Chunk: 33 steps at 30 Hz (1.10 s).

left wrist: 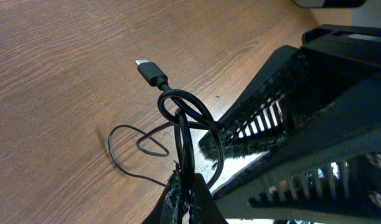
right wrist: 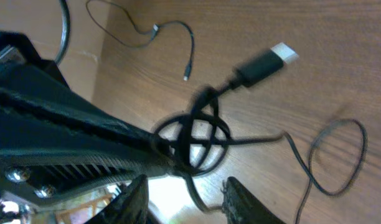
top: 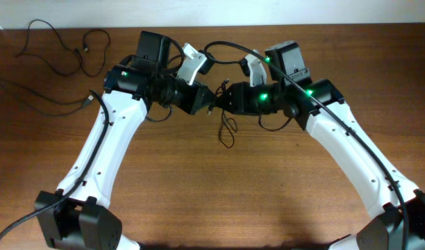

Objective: Untangle cables

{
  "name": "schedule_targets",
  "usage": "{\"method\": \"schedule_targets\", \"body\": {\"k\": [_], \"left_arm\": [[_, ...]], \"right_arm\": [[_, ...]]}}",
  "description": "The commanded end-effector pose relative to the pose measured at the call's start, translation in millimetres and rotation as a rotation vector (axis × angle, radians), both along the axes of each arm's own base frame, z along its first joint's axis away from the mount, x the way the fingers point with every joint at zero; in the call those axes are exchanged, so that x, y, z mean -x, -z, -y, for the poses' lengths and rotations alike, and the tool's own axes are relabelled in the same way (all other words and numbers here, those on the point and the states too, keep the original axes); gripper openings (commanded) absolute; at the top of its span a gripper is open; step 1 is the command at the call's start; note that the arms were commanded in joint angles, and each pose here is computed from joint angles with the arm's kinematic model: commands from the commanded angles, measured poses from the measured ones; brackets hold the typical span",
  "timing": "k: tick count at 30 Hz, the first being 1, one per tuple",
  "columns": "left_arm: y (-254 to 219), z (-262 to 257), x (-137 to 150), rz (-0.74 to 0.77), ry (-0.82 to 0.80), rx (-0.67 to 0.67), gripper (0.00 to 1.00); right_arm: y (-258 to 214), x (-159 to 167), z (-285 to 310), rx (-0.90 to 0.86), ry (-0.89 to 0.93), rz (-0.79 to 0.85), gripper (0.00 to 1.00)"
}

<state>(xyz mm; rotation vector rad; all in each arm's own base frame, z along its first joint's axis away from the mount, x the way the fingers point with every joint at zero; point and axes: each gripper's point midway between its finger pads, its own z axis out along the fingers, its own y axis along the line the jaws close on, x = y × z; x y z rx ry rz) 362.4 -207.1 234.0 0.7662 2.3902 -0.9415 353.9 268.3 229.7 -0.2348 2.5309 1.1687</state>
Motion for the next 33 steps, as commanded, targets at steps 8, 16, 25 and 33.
{"method": "schedule_targets", "body": {"k": [8,16,25,33], "left_arm": [[19.1,-64.2,-36.8,-0.079,-0.45,-0.209,0.0],[13.8,-56.2,-34.7,-0.126,-0.448,-0.129,0.0],[-0.8,-13.5,-13.6,-0.123,-0.233,-0.005,0.0],[-5.1,-2.1,-8.1,-0.128,-0.192,0.027,0.0]], "right_arm": [[12.1,24.4,1.8,0.042,-0.016,-0.112,0.04],[1.5,31.6,-7.9,-0.028,-0.089,-0.104,0.21],[-1.7,9.2,-6.5,0.0,-0.036,0.001,0.47],[23.9,-5.5,-7.5,0.036,0.007,-0.04,0.35]]}}
